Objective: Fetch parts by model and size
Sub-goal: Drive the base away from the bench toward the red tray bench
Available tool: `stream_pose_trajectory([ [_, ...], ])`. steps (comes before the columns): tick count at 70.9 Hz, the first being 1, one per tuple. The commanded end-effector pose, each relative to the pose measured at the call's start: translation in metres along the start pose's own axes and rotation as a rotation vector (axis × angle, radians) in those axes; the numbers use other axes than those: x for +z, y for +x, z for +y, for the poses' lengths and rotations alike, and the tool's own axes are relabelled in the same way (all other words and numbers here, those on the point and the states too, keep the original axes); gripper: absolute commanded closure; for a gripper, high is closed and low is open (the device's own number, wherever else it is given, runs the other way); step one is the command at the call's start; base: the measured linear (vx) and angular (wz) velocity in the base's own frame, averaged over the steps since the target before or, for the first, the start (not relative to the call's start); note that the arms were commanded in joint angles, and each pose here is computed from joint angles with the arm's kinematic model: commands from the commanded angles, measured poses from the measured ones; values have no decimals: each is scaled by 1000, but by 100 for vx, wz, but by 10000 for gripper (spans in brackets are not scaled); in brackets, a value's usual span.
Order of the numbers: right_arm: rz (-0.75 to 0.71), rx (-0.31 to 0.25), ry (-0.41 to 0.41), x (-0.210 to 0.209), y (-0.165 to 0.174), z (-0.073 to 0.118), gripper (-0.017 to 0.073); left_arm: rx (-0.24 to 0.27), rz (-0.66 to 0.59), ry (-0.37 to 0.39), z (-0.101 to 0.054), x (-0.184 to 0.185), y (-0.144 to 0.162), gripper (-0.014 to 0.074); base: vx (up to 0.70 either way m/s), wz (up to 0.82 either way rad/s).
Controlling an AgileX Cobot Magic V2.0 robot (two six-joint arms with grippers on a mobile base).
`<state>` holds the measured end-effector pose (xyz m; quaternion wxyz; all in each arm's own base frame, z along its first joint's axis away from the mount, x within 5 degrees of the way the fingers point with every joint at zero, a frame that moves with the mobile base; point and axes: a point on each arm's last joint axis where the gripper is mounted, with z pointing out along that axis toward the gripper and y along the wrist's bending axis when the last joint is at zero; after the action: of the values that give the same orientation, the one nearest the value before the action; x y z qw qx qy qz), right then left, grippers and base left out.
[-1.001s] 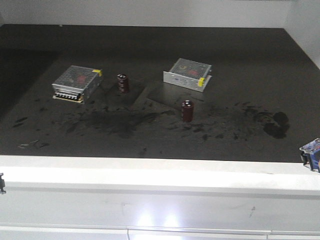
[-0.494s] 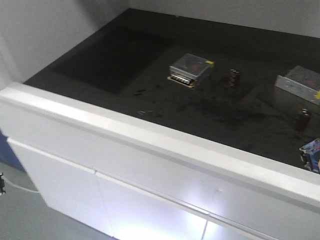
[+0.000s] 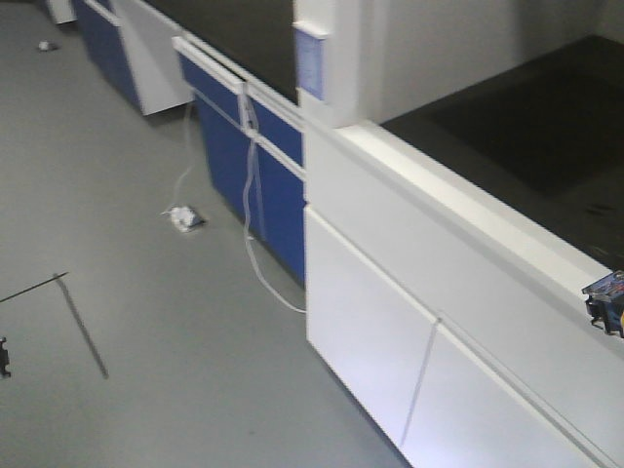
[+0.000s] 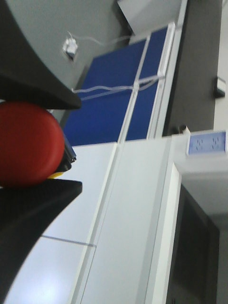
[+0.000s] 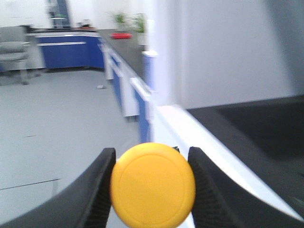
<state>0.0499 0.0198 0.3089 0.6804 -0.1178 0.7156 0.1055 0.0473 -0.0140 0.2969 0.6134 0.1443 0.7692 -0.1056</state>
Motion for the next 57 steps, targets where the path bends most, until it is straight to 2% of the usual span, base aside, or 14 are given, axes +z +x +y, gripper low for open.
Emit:
stream_pose_trajectory([
  [1, -104, -9, 24, -2, -16, -2, 565, 4, -101, 15, -1, -3, -15, 601, -4, 106],
  [30, -104, -9, 24, -2, -16, -2, 565, 4, -102, 15, -1, -3, -15, 601, 0, 102],
  [57, -104, -9, 24, -2, -16, -2, 565, 4, -102, 15, -1, -3, -15, 601, 17, 29],
])
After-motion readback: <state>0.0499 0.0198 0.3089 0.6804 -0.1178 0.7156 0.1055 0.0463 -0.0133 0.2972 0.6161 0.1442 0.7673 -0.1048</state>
